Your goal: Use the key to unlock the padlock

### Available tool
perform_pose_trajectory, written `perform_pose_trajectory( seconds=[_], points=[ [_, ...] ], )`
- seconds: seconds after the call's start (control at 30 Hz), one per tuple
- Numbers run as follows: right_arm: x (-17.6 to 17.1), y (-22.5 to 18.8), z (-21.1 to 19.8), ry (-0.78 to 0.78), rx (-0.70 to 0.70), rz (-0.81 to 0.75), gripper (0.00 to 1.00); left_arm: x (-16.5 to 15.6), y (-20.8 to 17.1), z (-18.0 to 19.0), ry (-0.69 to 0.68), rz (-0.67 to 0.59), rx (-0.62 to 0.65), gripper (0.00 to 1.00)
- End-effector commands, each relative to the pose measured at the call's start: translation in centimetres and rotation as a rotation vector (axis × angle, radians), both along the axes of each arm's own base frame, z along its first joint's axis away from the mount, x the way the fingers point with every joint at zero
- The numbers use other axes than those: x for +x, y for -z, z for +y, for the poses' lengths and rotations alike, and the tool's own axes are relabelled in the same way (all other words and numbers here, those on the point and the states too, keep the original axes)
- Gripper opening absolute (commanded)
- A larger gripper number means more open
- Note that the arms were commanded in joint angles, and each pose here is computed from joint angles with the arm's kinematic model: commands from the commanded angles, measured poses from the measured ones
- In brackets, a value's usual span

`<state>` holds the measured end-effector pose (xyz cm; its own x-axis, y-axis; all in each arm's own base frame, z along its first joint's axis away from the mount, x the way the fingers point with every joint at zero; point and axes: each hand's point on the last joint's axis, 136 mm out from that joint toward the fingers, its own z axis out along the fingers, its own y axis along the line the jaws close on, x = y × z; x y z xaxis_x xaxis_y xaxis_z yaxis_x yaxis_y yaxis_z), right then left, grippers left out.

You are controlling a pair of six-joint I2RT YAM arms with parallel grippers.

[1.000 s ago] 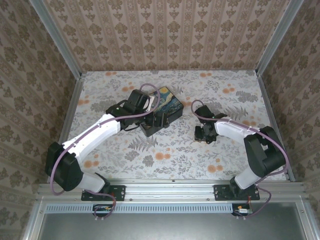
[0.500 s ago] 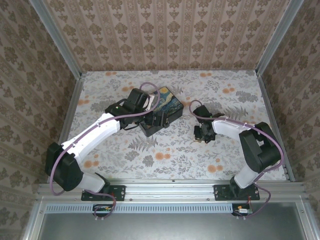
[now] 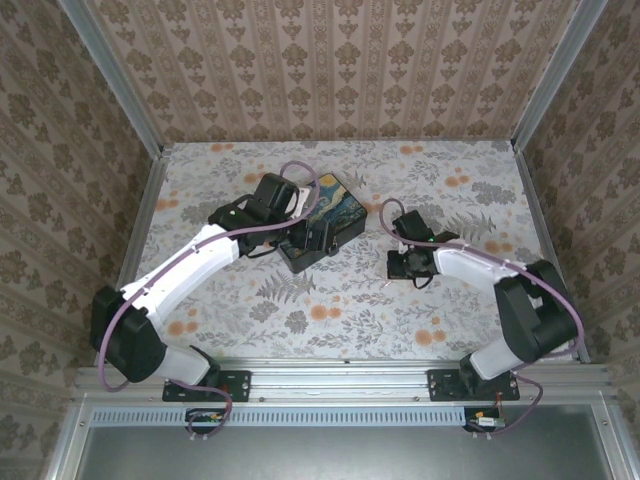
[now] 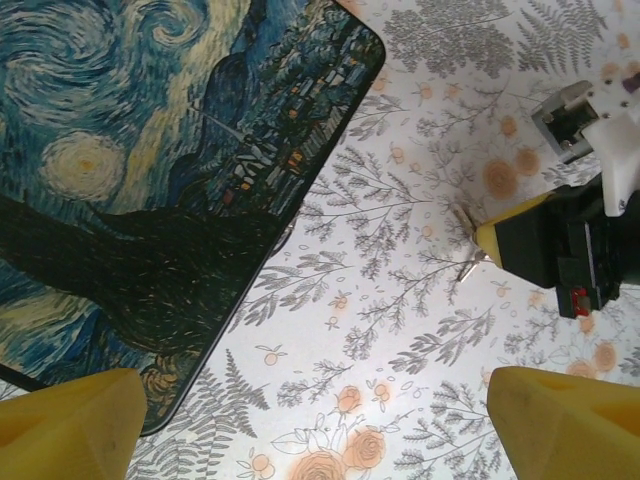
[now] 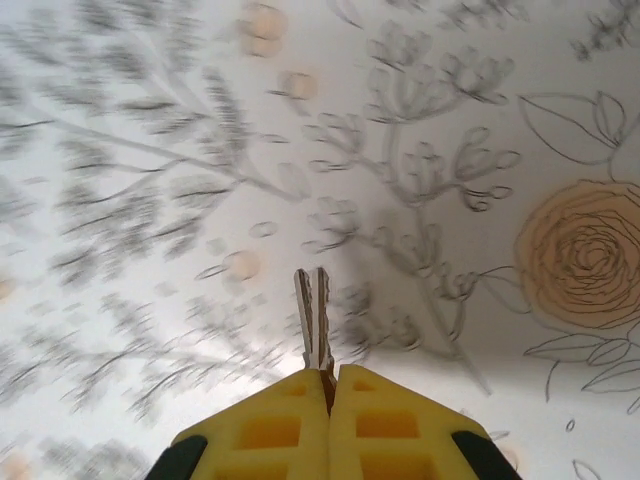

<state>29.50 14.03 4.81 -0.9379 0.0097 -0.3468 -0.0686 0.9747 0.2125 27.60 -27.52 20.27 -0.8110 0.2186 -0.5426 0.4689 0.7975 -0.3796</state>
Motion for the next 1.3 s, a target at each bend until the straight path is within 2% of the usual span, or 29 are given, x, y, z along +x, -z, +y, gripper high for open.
perform_pose_trajectory(
  seconds=[0.0, 0.13, 0.3, 0.4, 0.57, 1.0, 1.27],
  points=[
    [-0.1, -4.5, 2.7, -0.197, 0.137, -0.127, 0.00, -0.2, -0.3, -1.0, 0.054, 0.038, -0.051, 0.97],
    [-1.6, -8.4, 5.5, -0.355, 0.330, -0.185, 0.00, 0.0, -1.0, -2.3, 0.101, 0.070, -0.157, 0.96],
    [-3.4, -12.8, 8.3, -0.496, 0.539, -0.240, 0.00, -0.7, -2.8, -5.0, 0.214, 0.089, -0.330, 0.79],
    [-3.6, -14.4, 8.9, -0.518, 0.592, -0.263, 0.00, -1.3, -2.8, -5.8, 0.268, 0.110, -0.375, 0.66],
    [-4.0, -15.9, 9.7, -0.561, 0.653, -0.266, 0.00, -2.6, -2.6, -6.9, 0.350, 0.142, -0.418, 0.51],
    [-3.2, -16.6, 10.6, -0.566, 0.695, -0.255, 0.00, -4.4, -2.0, -8.0, 0.449, 0.170, -0.438, 0.41],
    [-2.9, -16.4, 10.8, -0.561, 0.697, -0.250, 0.00, -5.1, -1.7, -8.0, 0.481, 0.188, -0.439, 0.40]
  ],
)
